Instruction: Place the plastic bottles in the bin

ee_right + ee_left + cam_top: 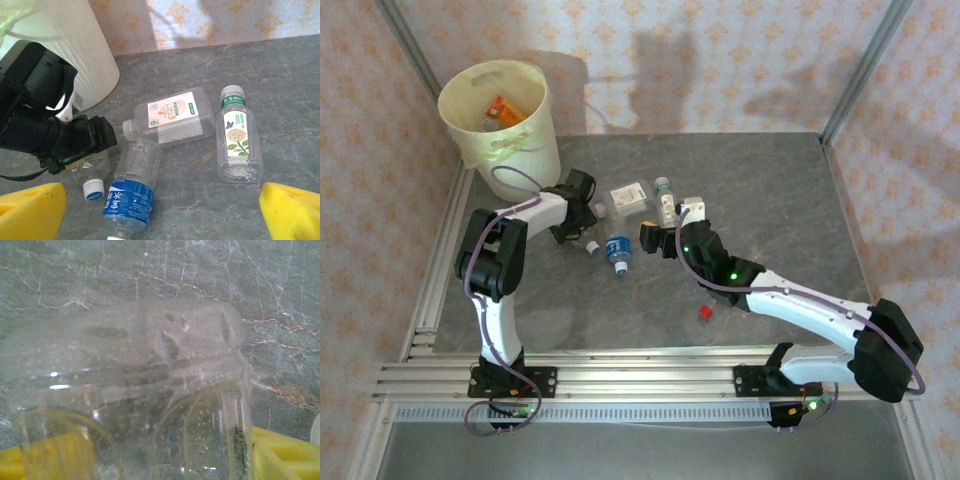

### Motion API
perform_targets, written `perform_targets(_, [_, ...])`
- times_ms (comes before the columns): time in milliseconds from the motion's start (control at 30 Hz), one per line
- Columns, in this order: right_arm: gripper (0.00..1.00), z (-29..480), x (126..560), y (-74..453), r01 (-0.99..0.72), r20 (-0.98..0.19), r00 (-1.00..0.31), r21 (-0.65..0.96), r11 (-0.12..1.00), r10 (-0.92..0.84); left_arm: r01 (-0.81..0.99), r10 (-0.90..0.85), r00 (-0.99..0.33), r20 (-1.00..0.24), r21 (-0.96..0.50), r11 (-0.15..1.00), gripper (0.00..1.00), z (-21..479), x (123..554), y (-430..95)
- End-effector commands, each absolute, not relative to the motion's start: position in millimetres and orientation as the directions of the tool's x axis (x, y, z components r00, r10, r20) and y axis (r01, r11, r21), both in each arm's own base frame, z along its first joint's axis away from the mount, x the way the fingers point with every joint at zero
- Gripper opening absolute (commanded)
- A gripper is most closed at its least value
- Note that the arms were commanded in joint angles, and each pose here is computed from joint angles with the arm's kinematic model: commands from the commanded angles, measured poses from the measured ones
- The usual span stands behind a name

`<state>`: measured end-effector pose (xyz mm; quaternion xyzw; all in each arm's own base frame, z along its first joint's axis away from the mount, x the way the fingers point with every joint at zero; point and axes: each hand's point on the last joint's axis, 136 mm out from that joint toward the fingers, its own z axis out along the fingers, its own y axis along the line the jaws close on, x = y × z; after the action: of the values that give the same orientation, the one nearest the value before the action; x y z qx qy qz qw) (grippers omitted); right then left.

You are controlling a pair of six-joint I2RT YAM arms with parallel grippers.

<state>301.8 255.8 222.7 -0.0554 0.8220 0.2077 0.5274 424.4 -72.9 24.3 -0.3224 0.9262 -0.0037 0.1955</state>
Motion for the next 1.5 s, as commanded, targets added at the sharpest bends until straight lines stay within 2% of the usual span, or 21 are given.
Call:
perform_targets(0, [0.99, 230, 305, 259, -0.311, -0.890, -0.437, 0.287, 0.906, 0.132, -0.550, -0.576, -0.692, -0.436, -0.198, 0.811, 0.69, 40, 441, -71])
perform_targets(300, [0.99, 227, 308, 265, -0.321, -0.884, -0.451, 0.290, 0.902, 0.124, -0.464, -0.516, -0.686, -0.513, -0.238, 0.853, 0.55, 77, 438, -73])
perform_targets(733, [0.99, 230, 309, 270, -0.327, -0.882, -0.452, 0.299, 0.896, 0.130, -0.259, -0.413, -0.599, -0.686, -0.322, 0.911, 0.55, 168, 444, -93])
perform_targets(1000, [0.99, 233, 310, 269, -0.325, -0.884, -0.448, 0.303, 0.896, 0.136, -0.136, -0.324, -0.429, -0.843, -0.295, 0.946, 0.55, 274, 447, -87])
perform_targets(1333, [0.99, 235, 310, 270, -0.326, -0.884, -0.445, 0.307, 0.894, 0.141, -0.166, -0.284, -0.141, -0.948, -0.260, 0.951, 0.55, 399, 454, -53])
perform_targets(1467, [0.99, 235, 311, 270, -0.325, -0.886, -0.442, 0.302, 0.896, 0.138, -0.191, -0.253, -0.067, -0.965, -0.237, 0.953, 0.55, 437, 461, -38])
